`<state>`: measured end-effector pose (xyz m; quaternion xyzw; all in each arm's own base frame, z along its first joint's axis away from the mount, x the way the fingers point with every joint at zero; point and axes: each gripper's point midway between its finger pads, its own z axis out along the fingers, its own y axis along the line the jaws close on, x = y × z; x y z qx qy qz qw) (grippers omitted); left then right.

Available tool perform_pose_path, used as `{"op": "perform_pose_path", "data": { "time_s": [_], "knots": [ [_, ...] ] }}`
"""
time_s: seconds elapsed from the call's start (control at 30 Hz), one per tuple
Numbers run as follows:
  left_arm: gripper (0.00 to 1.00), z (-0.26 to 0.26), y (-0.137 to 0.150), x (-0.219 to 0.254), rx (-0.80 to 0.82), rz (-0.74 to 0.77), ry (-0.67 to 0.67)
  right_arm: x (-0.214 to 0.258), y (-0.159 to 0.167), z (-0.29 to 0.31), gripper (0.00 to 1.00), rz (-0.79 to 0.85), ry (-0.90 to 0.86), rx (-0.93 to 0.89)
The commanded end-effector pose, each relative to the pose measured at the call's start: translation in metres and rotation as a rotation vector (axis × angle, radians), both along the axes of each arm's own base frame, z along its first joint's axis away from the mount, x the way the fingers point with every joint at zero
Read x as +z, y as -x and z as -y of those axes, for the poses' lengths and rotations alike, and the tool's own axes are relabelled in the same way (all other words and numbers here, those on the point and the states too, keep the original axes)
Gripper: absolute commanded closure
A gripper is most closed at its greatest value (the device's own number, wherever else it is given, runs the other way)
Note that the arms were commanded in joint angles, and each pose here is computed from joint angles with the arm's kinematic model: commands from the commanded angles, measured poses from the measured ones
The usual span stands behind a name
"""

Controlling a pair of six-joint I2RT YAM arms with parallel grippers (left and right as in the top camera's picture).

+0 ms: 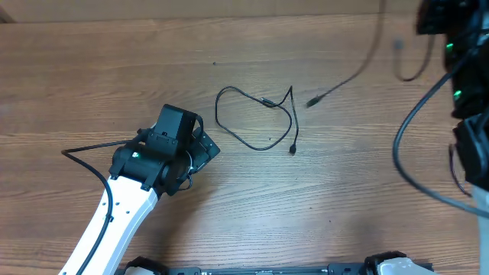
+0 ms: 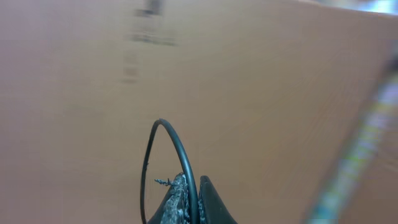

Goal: Untangle cables
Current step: 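Lift the black cable with the right gripper and carry it off to the right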

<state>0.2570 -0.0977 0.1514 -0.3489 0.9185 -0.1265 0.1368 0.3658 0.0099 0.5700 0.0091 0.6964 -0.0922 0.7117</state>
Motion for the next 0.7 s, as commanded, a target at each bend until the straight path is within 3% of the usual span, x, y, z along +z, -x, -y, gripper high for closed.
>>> {"op": "perform_pose_path", "data": {
  "time_s": [0.0, 0.27, 0.4, 0.67],
  "knots": [
    [0.00, -0.004, -0.001, 0.004, 0.003, 0.021, -0.015, 0.005, 0.003, 0.047, 0.96, 0.015, -0.009, -0.167],
    [0.00, -0.004, -0.001, 0.004, 0.003, 0.021, -0.015, -0.047, -0.044, 0.122, 0.96, -0.125, 0.001, -0.353],
    [0.00, -0.004, -0.001, 0.004, 0.003, 0.021, -0.015, -0.097, -0.087, 0.148, 0.96, -0.230, -0.040, -0.335],
    [0.00, -0.004, -0.001, 0.004, 0.003, 0.021, -0.015, -0.172, -0.133, 0.196, 0.96, -0.320, -0.224, -0.334]
  ]
}}
